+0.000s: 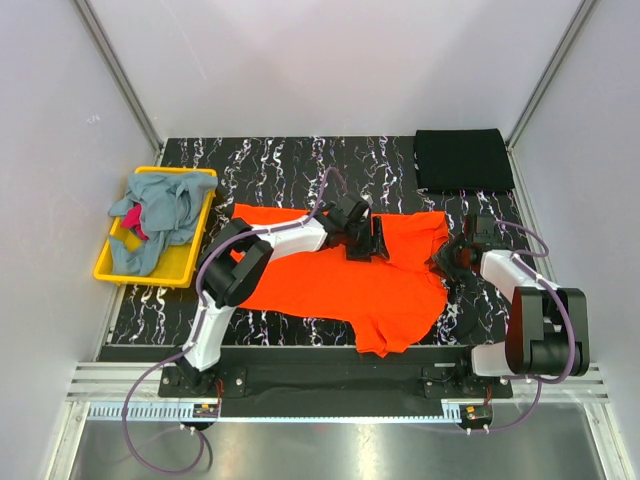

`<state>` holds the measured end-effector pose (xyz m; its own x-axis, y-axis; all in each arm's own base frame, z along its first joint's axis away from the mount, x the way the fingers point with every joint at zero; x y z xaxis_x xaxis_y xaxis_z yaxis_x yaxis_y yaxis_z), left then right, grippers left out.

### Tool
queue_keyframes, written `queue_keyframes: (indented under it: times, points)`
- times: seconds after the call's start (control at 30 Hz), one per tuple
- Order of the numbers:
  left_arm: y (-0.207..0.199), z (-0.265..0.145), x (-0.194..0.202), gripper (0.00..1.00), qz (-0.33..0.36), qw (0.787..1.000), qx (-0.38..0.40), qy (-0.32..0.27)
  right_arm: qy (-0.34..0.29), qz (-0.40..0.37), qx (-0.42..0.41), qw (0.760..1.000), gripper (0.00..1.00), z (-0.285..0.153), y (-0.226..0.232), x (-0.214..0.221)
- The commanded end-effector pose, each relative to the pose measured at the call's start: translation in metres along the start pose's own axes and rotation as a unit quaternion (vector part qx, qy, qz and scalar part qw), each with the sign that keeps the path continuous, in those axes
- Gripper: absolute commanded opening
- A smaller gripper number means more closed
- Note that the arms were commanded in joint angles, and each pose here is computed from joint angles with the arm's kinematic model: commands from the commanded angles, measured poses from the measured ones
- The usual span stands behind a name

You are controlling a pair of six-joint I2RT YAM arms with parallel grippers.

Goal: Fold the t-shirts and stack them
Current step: Fold the tshirt

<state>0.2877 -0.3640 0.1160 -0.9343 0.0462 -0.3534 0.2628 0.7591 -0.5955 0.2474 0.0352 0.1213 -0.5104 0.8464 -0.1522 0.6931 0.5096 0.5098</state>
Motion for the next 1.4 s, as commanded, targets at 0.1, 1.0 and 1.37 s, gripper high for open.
queue_keyframes:
  times: [0.1, 1.0, 1.37]
  points:
    - [-0.019, 0.006, -0.016, 0.61, 0.000, 0.999, 0.040, -0.021, -0.007, 0.002, -0.004, 1.000, 0.33, 0.007, 0.003, 0.000]
    - [-0.036, -0.024, -0.036, 0.00, 0.016, 0.999, 0.028, -0.012, -0.021, 0.001, -0.079, 0.997, 0.00, -0.035, 0.017, 0.005]
    - [-0.023, -0.048, -0.035, 0.00, 0.025, 1.000, -0.007, 0.007, -0.013, 0.008, -0.081, 0.997, 0.00, -0.043, 0.000, 0.019]
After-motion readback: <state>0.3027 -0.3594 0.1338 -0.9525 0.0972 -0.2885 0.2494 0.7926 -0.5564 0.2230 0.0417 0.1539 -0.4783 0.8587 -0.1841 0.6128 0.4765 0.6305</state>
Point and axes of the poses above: each gripper's point midway between its finger pads, its own z axis out along the fingers, its own y axis along the line the jaws close on, x = y × z, the point moved 10 cm from there along -z, back along the fingers, and after that the axes turned 5 degrees about z, right-handed, at the moved point
